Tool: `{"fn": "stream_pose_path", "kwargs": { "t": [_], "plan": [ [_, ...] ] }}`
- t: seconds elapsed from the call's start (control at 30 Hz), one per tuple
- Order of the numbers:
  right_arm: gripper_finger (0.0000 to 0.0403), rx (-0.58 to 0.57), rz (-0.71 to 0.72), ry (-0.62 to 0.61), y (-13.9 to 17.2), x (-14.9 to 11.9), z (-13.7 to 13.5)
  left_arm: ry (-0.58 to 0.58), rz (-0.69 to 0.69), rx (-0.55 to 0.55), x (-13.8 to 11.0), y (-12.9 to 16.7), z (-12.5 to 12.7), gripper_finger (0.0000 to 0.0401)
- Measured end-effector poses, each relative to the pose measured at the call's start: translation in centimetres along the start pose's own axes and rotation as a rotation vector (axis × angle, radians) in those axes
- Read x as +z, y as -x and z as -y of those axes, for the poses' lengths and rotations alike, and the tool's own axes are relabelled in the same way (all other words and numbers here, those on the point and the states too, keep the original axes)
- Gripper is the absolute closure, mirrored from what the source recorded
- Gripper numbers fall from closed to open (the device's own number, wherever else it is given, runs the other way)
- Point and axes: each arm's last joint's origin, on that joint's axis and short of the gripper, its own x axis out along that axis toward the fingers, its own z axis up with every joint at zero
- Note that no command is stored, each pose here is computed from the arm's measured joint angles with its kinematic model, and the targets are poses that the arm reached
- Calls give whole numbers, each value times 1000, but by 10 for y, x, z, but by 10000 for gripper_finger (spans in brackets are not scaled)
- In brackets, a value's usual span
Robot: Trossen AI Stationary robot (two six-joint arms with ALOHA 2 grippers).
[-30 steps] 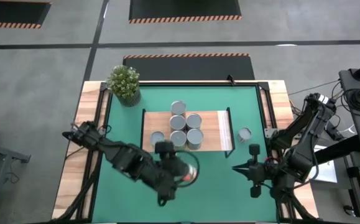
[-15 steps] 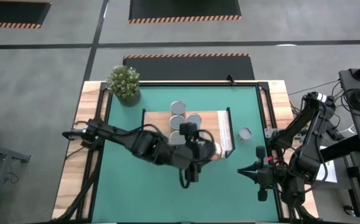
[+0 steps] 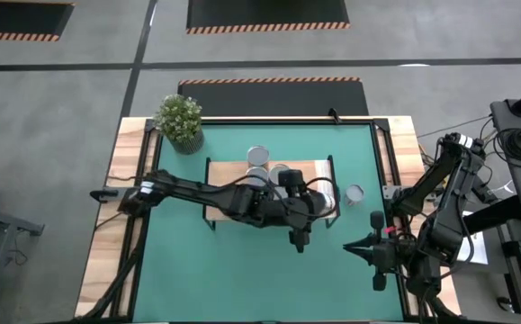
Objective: Pick and place cans onto a shelf
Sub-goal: Put the small canned of oranges on the shelf
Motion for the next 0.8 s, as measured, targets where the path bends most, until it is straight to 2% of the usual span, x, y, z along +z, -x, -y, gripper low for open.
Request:
{"fn": "stream_pose_path", "kwargs": {
  "t": [0.37, 0.8],
  "plan": [
    [390, -15, 5, 8, 0, 0, 1, -23, -36, 7, -8, -18, 6, 122],
    [390, -76, 43, -11, 2, 2, 7, -23, -28, 0, -8, -16, 10, 122]
  ]
}}
